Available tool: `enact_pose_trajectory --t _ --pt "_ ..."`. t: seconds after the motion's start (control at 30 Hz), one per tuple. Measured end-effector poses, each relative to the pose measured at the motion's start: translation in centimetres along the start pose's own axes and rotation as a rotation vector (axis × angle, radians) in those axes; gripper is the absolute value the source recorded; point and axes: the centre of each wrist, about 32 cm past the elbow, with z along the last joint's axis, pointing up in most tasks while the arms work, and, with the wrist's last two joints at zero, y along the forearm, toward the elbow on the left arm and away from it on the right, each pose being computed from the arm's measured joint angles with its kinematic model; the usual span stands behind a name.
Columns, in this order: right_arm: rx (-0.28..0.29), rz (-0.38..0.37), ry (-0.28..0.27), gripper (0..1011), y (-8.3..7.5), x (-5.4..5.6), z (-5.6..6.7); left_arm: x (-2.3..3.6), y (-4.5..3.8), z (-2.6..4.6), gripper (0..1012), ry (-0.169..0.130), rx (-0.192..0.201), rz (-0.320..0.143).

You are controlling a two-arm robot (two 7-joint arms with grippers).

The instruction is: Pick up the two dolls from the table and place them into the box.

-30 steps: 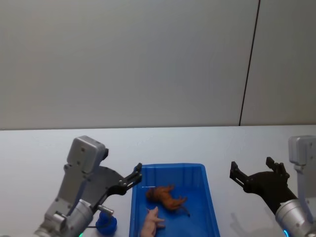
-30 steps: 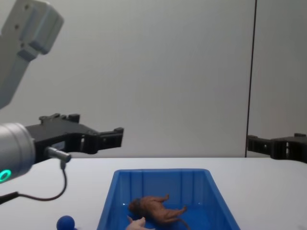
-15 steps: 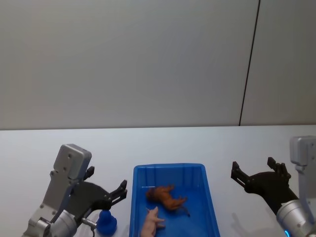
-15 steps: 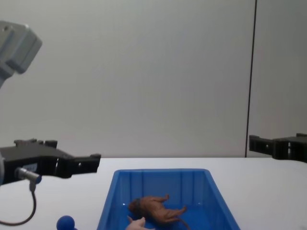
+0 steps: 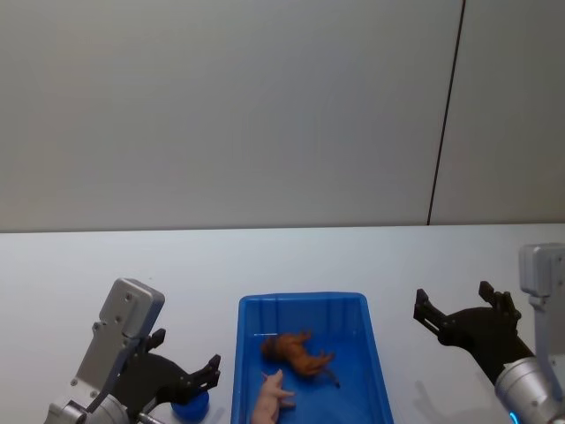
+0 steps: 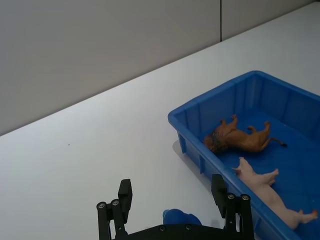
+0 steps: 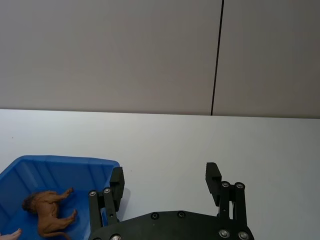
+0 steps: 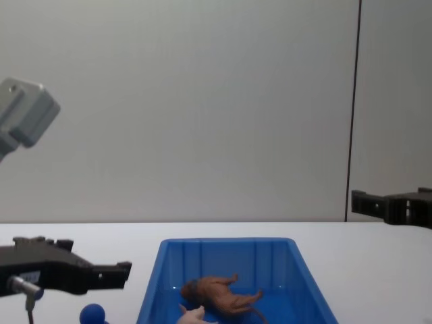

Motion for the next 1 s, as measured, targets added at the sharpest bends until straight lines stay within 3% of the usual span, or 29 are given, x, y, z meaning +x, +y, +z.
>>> enact_pose_trajectory --t 0.47,0.67,1.0 --pt "0.000 -0.001 0.000 1001 0.0 0.0 0.0 0.66 -0.83 -1.65 1002 0.008 0.079 -0.039" --pt "0.000 0.000 0.000 1001 0.0 0.0 0.0 0.87 -1.30 -2.35 883 0.017 0.102 -0.070" --pt "-0.001 0.000 0.000 1001 0.0 0.0 0.0 1.29 -2.17 -3.35 563 0.022 0.134 -0.099"
